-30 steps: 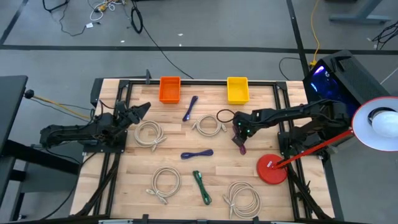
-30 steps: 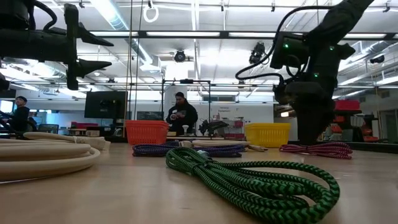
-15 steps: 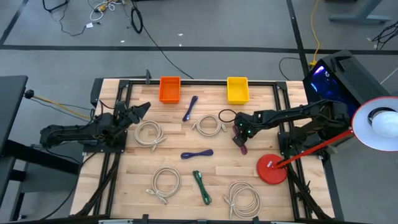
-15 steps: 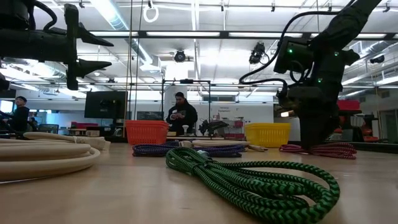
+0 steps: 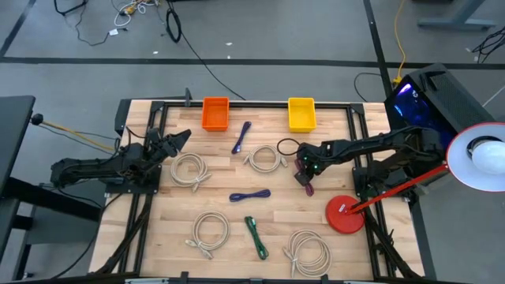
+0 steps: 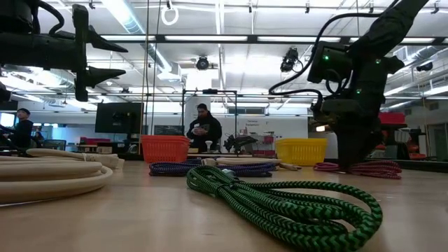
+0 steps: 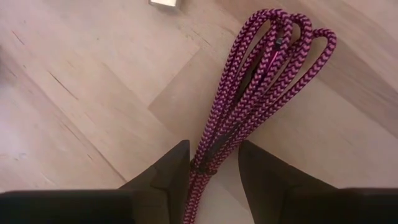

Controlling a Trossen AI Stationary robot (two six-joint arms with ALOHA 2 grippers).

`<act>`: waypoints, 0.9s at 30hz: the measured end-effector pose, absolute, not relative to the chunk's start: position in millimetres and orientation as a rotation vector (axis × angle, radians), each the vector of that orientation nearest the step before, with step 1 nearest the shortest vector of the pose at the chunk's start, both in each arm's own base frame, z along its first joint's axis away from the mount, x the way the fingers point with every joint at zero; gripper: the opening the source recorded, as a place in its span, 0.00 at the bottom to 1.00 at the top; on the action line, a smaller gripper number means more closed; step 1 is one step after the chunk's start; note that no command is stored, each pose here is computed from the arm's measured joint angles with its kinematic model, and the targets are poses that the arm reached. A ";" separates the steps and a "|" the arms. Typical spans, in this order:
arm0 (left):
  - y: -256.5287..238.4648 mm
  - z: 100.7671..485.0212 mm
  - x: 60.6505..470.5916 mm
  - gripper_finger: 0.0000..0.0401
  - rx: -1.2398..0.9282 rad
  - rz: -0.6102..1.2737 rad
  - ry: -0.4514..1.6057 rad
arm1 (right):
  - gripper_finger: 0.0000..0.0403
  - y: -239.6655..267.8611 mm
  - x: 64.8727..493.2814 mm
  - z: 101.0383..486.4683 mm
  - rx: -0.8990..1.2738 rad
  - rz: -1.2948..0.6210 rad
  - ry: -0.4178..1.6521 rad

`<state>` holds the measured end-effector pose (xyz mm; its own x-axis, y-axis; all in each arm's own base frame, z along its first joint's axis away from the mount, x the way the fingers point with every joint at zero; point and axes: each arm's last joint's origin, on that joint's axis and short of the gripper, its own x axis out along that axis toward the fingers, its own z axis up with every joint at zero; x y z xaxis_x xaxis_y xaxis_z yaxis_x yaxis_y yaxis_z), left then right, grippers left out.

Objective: Pick & Place USB Port
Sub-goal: Put the pink patterned charger cable into the orange bin

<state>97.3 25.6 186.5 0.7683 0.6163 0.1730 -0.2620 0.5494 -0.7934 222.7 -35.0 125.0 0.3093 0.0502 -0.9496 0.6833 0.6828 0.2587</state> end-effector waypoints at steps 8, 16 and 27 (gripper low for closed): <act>25.7 184.9 97.6 0.58 -0.836 0.550 -0.452 | 0.07 -36.0 223.9 124.3 0.692 -0.447 1.195; 25.6 184.9 97.7 0.58 -0.843 0.548 -0.454 | 0.02 -38.0 221.8 127.0 0.685 -0.448 1.193; 25.0 184.9 98.2 0.58 -0.862 0.518 -0.447 | 0.01 -48.7 212.2 192.4 0.548 -0.546 1.118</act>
